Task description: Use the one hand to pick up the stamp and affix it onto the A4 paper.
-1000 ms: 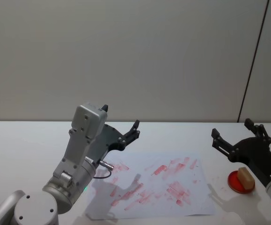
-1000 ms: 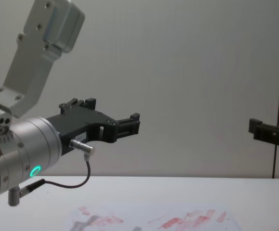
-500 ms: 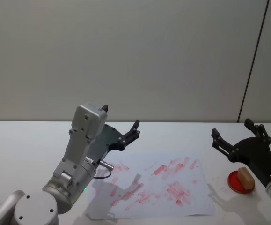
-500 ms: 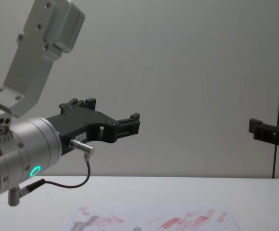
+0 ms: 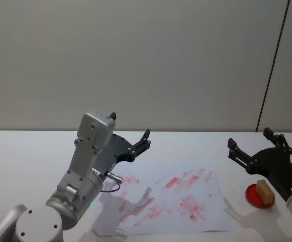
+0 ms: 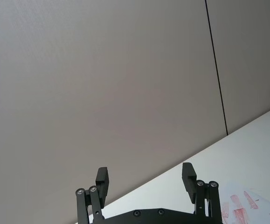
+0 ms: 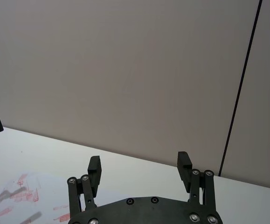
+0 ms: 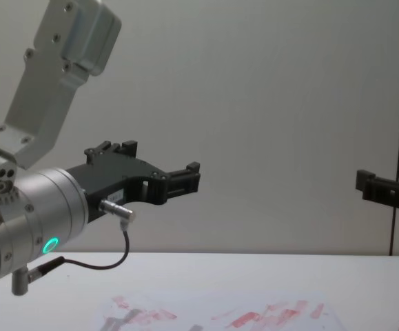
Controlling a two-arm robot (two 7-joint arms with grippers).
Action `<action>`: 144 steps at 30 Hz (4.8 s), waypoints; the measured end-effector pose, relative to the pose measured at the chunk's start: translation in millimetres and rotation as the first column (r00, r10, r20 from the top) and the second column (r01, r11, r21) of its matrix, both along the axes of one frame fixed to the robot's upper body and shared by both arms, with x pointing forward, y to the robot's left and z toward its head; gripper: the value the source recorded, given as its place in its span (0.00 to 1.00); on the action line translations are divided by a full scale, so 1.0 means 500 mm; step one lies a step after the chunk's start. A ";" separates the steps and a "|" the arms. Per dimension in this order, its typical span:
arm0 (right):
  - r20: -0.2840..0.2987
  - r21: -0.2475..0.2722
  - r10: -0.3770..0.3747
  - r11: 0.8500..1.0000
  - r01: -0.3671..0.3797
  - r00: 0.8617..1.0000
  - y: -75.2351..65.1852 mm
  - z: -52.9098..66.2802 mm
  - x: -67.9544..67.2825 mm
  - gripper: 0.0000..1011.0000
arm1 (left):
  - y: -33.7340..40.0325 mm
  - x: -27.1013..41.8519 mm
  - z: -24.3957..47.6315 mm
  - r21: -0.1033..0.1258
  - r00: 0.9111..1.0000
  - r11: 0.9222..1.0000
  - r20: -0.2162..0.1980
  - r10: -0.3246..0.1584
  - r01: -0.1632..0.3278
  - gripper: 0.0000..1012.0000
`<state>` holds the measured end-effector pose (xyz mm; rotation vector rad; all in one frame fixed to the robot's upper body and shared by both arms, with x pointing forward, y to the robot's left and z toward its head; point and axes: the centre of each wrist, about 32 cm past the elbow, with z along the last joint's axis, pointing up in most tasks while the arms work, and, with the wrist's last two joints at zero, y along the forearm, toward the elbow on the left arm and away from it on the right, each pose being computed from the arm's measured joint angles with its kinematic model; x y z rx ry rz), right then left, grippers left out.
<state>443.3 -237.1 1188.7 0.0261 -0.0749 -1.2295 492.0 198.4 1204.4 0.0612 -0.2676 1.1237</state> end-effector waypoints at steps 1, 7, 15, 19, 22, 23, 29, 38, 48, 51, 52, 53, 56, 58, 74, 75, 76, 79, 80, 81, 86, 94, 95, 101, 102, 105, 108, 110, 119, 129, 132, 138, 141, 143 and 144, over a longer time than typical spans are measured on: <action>0.000 0.000 0.000 1.000 0.000 1.000 0.000 0.000 0.000 0.99 | 0.000 0.000 0.000 0.000 1.000 1.000 0.000 0.000 0.000 0.99; -0.001 -0.001 -0.002 1.000 0.002 1.000 -0.003 0.000 -0.001 0.99 | 0.000 0.000 0.000 0.000 1.000 1.000 0.000 0.000 0.000 0.99; -0.036 -0.016 -0.026 1.000 0.026 0.999 -0.031 -0.005 -0.015 0.99 | 0.000 0.000 0.000 0.000 1.000 1.000 0.000 0.000 0.000 0.99; -0.077 -0.038 -0.052 0.998 0.050 0.996 -0.055 -0.010 -0.033 0.99 | 0.000 0.000 0.000 0.000 1.000 1.000 0.000 0.000 0.000 0.99; -0.101 -0.051 -0.066 0.997 0.061 0.993 -0.065 -0.013 -0.042 0.99 | 0.000 0.000 0.000 0.000 1.000 1.000 0.000 0.000 0.000 0.99; -0.119 -0.061 -0.074 0.996 0.067 0.990 -0.072 -0.016 -0.048 0.99 | 0.000 0.000 0.000 0.000 1.000 1.000 0.000 0.000 0.000 0.99; -0.181 -0.095 -0.094 0.992 0.078 0.979 -0.085 -0.021 -0.063 0.99 | 0.000 0.000 0.000 0.000 1.000 1.000 0.000 0.000 0.000 0.99; -0.270 -0.160 -0.111 0.985 0.069 0.957 -0.086 -0.028 -0.065 0.99 | 0.000 0.000 0.000 0.000 1.000 1.000 0.000 0.000 0.000 0.99; -0.329 -0.209 -0.124 0.976 0.056 0.936 -0.076 -0.038 -0.044 0.99 | 0.000 0.000 0.000 0.000 1.000 1.000 0.000 0.000 0.000 0.99; -0.347 -0.223 -0.131 0.973 0.054 0.929 -0.071 -0.042 -0.035 0.99 | 0.000 0.000 0.000 0.000 1.000 1.000 0.000 0.000 0.000 0.99; -0.347 -0.223 -0.131 0.973 0.054 0.929 -0.071 -0.042 -0.035 0.99 | 0.000 0.000 0.000 0.000 1.000 1.000 0.000 0.000 0.000 0.99; -0.354 -0.228 -0.133 0.972 0.053 0.926 -0.070 -0.044 -0.031 0.99 | 0.000 0.000 0.000 0.000 1.000 1.000 0.000 0.000 0.000 0.99; -0.368 -0.238 -0.138 0.970 0.050 0.920 -0.067 -0.049 -0.023 0.99 | 0.000 0.000 0.000 0.000 1.000 1.000 0.000 0.000 0.000 0.99; -0.373 -0.241 -0.138 0.969 0.048 0.918 -0.065 -0.051 -0.019 0.99 | 0.000 0.000 0.000 0.000 1.000 1.000 0.000 0.000 0.000 0.99; -0.401 -0.262 -0.138 0.964 0.031 0.906 -0.047 -0.068 0.021 0.99 | 0.000 0.000 0.000 0.000 1.000 1.000 0.000 0.000 0.000 0.99; -0.402 -0.264 -0.137 0.964 0.029 0.905 -0.046 -0.070 0.023 0.99 | 0.000 0.000 0.000 0.000 1.000 1.000 0.000 0.000 0.000 0.99; -0.402 -0.264 -0.137 0.964 0.029 0.905 -0.046 -0.070 0.024 0.99 | 0.000 0.000 0.000 0.000 1.000 1.000 0.000 0.000 0.000 0.99; -0.405 -0.266 -0.137 0.964 0.027 0.904 -0.045 -0.072 0.028 0.95 | 0.000 0.000 0.000 0.000 1.000 1.000 0.000 0.000 0.000 0.99; -0.405 -0.266 -0.137 0.964 0.027 0.904 -0.044 -0.072 0.029 0.91 | 0.000 0.000 0.000 0.000 1.000 1.000 0.000 0.000 0.000 0.99; -0.406 -0.267 -0.137 0.963 0.026 0.904 -0.043 -0.073 0.030 0.89 | 0.000 0.000 0.000 0.000 1.000 1.000 0.000 0.000 0.000 0.99; -0.407 -0.269 -0.136 0.963 0.024 0.903 -0.042 -0.074 0.034 0.76 | 0.000 0.000 0.000 0.000 1.000 1.000 0.000 0.000 0.000 0.99; -0.408 -0.270 -0.135 0.963 0.022 0.903 -0.041 -0.075 0.037 0.53 | 0.000 0.000 0.000 0.000 1.000 1.000 0.000 0.000 0.000 0.99; -0.408 -0.270 -0.135 0.963 0.022 0.903 -0.040 -0.075 0.037 0.47 | 0.000 0.000 0.000 0.000 1.000 1.000 0.000 0.000 0.000 0.99; -0.409 -0.271 -0.136 0.962 0.022 0.902 -0.040 -0.076 0.038 0.31 | 0.000 0.000 0.000 0.000 1.000 1.000 0.000 0.000 0.000 0.99; -0.409 -0.271 -0.136 0.962 0.022 0.902 -0.040 -0.076 0.039 0.27 | 0.000 0.000 0.000 0.000 1.000 1.000 0.000 0.000 0.000 0.99; -0.409 -0.271 -0.135 0.962 0.021 0.902 -0.040 -0.076 0.039 0.22 | 0.000 0.000 0.000 0.000 1.000 1.000 0.000 0.000 0.000 0.99; -0.410 -0.272 -0.135 0.962 0.021 0.902 -0.039 -0.076 0.039 0.22 | 0.000 0.000 0.000 0.000 1.000 1.000 0.000 0.000 0.000 0.99; -0.410 -0.272 -0.135 0.962 0.020 0.902 -0.039 -0.076 0.039 0.22 | 0.000 0.000 0.000 0.000 1.000 1.000 0.000 0.000 0.000 0.99; -0.382 -0.258 -0.119 0.966 0.017 0.916 -0.038 -0.073 0.041 0.22 | 0.000 0.000 0.000 0.000 1.000 1.000 0.000 0.000 0.000 0.99; -0.288 -0.188 -0.031 0.982 -0.025 0.957 -0.020 -0.045 0.055 0.22 | 0.000 0.000 0.000 0.000 1.000 1.000 0.000 0.000 0.000 0.99; -0.261 -0.164 0.009 0.985 -0.054 0.965 -0.011 -0.035 0.061 0.22 | 0.000 0.000 0.000 0.000 1.000 1.000 0.000 0.000 0.000 0.99; -0.229 -0.128 0.084 0.985 -0.116 0.970 0.007 -0.021 0.071 0.22 | 0.000 0.000 0.000 0.000 1.000 1.000 0.000 0.000 0.000 0.99; -0.220 -0.111 0.139 0.980 -0.166 0.965 0.020 -0.014 0.078 0.22 | 0.000 0.000 0.000 0.000 1.000 1.000 0.000 0.000 0.000 0.99; -0.221 -0.105 0.161 0.977 -0.188 0.962 0.026 -0.012 0.081 0.22 | 0.000 0.000 0.000 0.000 1.000 1.000 0.000 0.000 0.000 0.99; -0.223 -0.104 0.171 0.975 -0.198 0.960 0.029 -0.012 0.082 0.22 | 0.000 0.000 0.000 0.000 1.000 1.000 0.000 0.000 0.000 0.99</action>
